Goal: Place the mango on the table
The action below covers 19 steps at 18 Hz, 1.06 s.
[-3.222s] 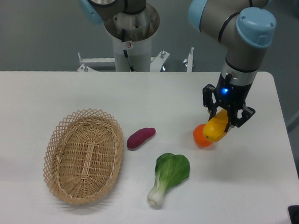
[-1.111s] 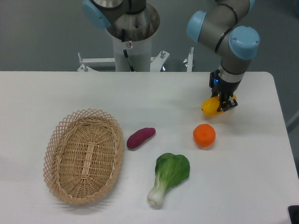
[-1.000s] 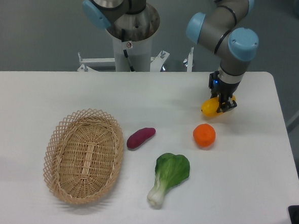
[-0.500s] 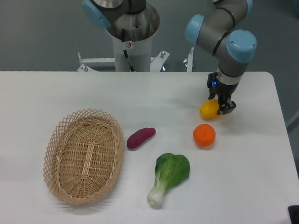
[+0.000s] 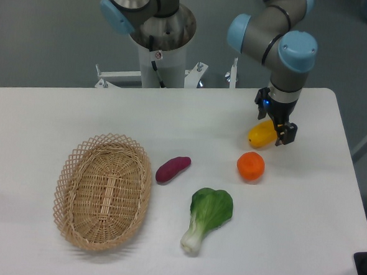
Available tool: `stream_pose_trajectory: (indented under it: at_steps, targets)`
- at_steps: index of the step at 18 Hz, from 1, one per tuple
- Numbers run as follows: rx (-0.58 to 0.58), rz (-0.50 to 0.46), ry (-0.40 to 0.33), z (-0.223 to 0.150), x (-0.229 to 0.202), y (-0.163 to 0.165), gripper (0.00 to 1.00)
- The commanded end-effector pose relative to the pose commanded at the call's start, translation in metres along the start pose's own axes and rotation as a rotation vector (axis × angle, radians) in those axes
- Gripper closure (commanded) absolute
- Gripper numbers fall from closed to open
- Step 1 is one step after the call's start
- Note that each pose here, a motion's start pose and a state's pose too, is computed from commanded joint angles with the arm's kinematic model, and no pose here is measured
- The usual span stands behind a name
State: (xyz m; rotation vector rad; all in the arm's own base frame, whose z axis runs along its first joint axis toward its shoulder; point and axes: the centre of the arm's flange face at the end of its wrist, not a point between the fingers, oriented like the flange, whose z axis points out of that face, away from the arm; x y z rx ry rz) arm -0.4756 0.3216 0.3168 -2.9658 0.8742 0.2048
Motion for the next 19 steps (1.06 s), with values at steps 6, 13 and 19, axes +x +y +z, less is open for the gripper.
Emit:
stream_pose_trajectory:
  at_steps: [6,13,19]
  targets:
    - [0.049,-0.160,-0.008,-0.059,-0.038,-0.022,0.00]
    - [0.094,-0.254,-0.023,-0.087,-0.055,-0.027,0.00]
    - [0.096,-0.257,-0.026,-0.090,-0.056,-0.027,0.00]
